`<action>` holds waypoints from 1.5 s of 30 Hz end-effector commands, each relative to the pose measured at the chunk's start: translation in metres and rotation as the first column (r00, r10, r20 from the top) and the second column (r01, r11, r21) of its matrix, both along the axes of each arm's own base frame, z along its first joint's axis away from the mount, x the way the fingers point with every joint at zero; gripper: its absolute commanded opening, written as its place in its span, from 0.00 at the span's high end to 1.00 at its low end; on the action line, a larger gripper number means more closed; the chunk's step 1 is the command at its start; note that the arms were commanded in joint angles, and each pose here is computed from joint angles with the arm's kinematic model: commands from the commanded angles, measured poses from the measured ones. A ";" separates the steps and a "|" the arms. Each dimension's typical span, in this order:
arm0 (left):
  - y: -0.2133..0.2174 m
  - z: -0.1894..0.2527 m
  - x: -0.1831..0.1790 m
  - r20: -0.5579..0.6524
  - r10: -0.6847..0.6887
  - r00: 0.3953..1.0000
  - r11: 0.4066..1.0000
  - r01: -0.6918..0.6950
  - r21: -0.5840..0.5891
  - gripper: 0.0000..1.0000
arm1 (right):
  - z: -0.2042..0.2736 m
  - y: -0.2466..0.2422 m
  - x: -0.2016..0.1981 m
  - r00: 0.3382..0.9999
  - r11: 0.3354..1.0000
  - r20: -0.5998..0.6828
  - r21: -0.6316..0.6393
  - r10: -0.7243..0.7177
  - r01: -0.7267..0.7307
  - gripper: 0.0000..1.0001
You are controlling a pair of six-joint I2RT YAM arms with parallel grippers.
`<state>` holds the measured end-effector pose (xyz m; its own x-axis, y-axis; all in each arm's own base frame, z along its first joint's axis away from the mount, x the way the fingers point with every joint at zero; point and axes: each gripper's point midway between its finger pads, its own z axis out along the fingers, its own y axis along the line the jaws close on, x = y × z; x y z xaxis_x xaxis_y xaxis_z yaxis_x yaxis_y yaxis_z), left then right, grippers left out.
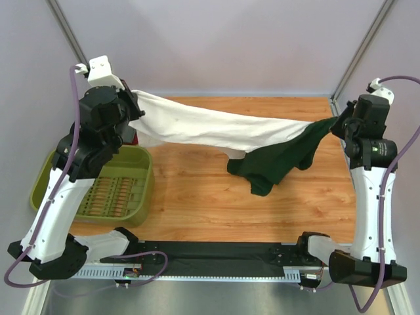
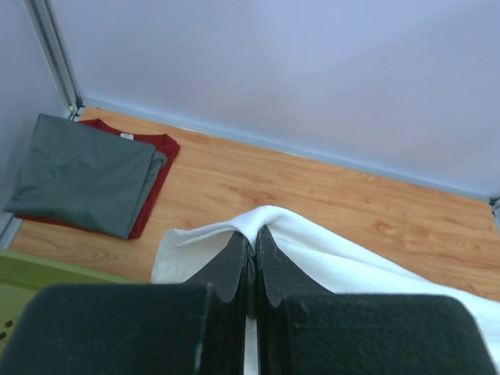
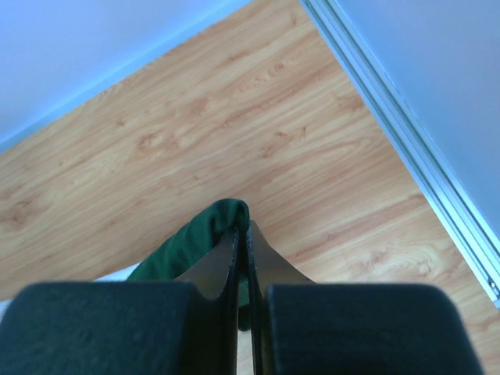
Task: Fold and stack the t-shirts
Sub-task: Flatten the tshirt out
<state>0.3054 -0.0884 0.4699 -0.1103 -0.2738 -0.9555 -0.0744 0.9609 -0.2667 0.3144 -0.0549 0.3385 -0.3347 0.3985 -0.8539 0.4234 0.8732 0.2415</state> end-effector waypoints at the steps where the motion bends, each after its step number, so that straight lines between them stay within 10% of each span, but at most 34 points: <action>1: 0.008 -0.001 -0.009 -0.016 0.009 1.000 1.000 -0.009 0.013 1.00 | 0.050 0.000 -0.016 0.996 0.998 0.090 -0.053 0.028 -0.024 1.00; 8: -0.011 -0.005 -0.046 -0.142 -0.165 0.976 0.984 0.154 -0.085 1.00 | 0.111 -0.010 -0.080 0.989 0.990 0.140 -0.129 -0.036 0.055 1.00; 14: -0.032 -0.089 -0.042 -0.414 -0.156 0.897 0.985 0.112 -0.128 1.00 | 0.046 -0.025 -0.088 0.977 0.984 -0.168 -0.139 -0.133 0.110 1.00; 22: -0.082 -0.174 0.018 -0.500 -0.186 0.846 0.978 0.113 -0.173 1.00 | -0.073 -0.035 0.006 0.935 0.988 -0.333 -0.123 -0.125 0.088 1.00; 36: -0.077 -0.263 0.149 -0.568 -0.073 0.820 0.992 0.002 -0.125 1.00 | -0.135 -0.046 0.175 0.948 0.994 -0.319 -0.103 -0.012 -0.022 1.00; 45: -0.059 -0.151 0.167 -0.324 -0.142 0.935 0.989 0.120 -0.085 1.00 | 0.052 -0.021 0.145 0.989 0.982 0.097 -0.160 0.115 -0.098 1.00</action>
<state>0.4690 -0.1491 0.2160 -0.6427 -0.3282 -0.6923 -0.1788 0.9429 -0.2811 0.4817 -0.0809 0.2470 -0.5731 0.3009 -0.7622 0.3881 0.9189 0.0709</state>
